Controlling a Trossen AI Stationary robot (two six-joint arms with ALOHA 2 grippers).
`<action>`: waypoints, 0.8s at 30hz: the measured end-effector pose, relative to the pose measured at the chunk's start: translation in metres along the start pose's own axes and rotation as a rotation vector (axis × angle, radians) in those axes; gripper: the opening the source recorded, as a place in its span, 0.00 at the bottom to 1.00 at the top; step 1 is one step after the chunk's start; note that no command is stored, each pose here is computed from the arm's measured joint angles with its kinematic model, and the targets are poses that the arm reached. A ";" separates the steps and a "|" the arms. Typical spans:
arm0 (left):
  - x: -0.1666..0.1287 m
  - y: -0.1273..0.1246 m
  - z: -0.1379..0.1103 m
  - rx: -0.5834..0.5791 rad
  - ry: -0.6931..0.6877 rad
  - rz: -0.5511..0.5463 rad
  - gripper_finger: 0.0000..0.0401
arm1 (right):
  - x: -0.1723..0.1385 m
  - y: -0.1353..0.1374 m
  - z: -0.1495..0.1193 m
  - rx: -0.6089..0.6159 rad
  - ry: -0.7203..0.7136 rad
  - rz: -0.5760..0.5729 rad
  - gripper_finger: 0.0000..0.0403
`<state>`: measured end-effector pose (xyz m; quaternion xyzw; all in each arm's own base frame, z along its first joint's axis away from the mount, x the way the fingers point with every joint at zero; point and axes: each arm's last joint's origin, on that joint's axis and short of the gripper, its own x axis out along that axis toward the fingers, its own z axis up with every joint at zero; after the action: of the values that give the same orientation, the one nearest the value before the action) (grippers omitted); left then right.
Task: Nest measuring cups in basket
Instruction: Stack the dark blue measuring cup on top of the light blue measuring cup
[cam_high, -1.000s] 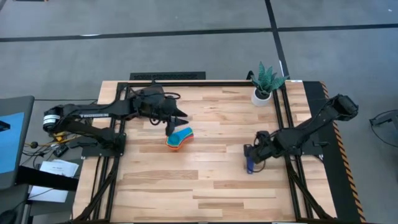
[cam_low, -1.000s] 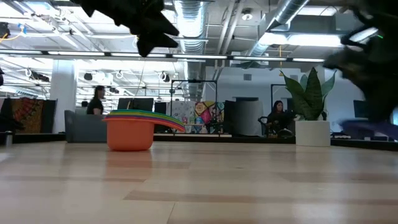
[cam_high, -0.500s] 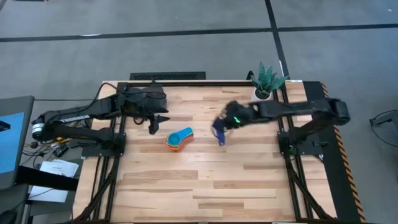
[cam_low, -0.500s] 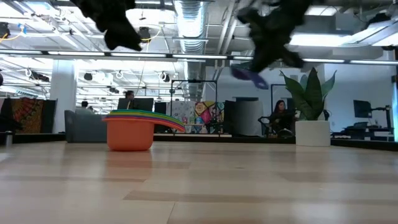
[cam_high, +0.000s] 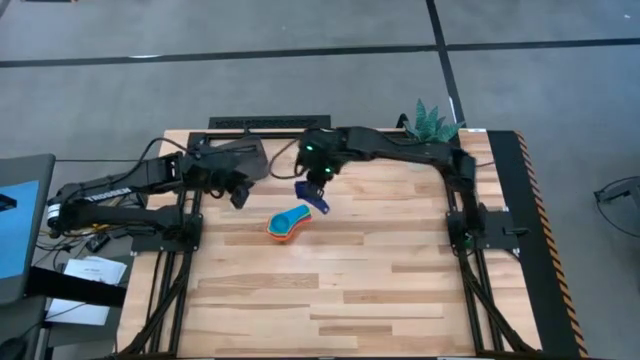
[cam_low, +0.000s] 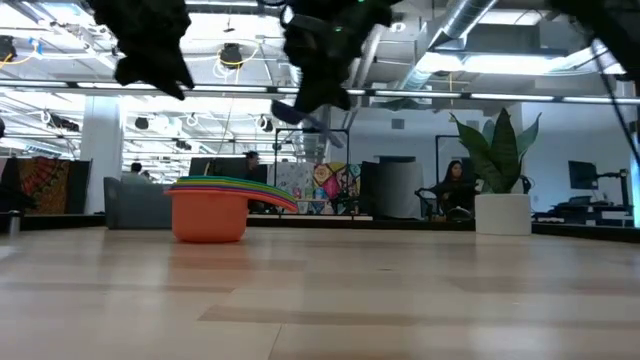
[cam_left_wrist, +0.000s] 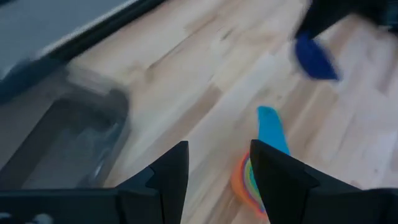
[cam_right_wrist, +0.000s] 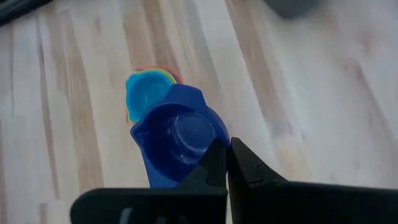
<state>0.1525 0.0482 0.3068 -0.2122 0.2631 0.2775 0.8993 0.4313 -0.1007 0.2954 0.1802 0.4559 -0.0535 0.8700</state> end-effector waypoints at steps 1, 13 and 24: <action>-0.001 0.001 -0.002 -0.025 0.008 0.023 0.40 | 0.004 0.000 0.007 -0.045 0.006 0.009 0.01; -0.001 0.003 -0.004 -0.324 -0.014 0.102 0.40 | 0.037 0.000 0.030 -0.435 0.052 0.080 0.01; -0.001 -0.005 -0.007 -0.388 -0.047 0.129 0.40 | 0.025 -0.014 0.039 -0.536 -0.021 0.057 0.01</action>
<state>0.1523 0.0406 0.3028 -0.3577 0.1969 0.3849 0.8277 0.4728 -0.1262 0.2916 -0.0441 0.4396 0.0919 0.8924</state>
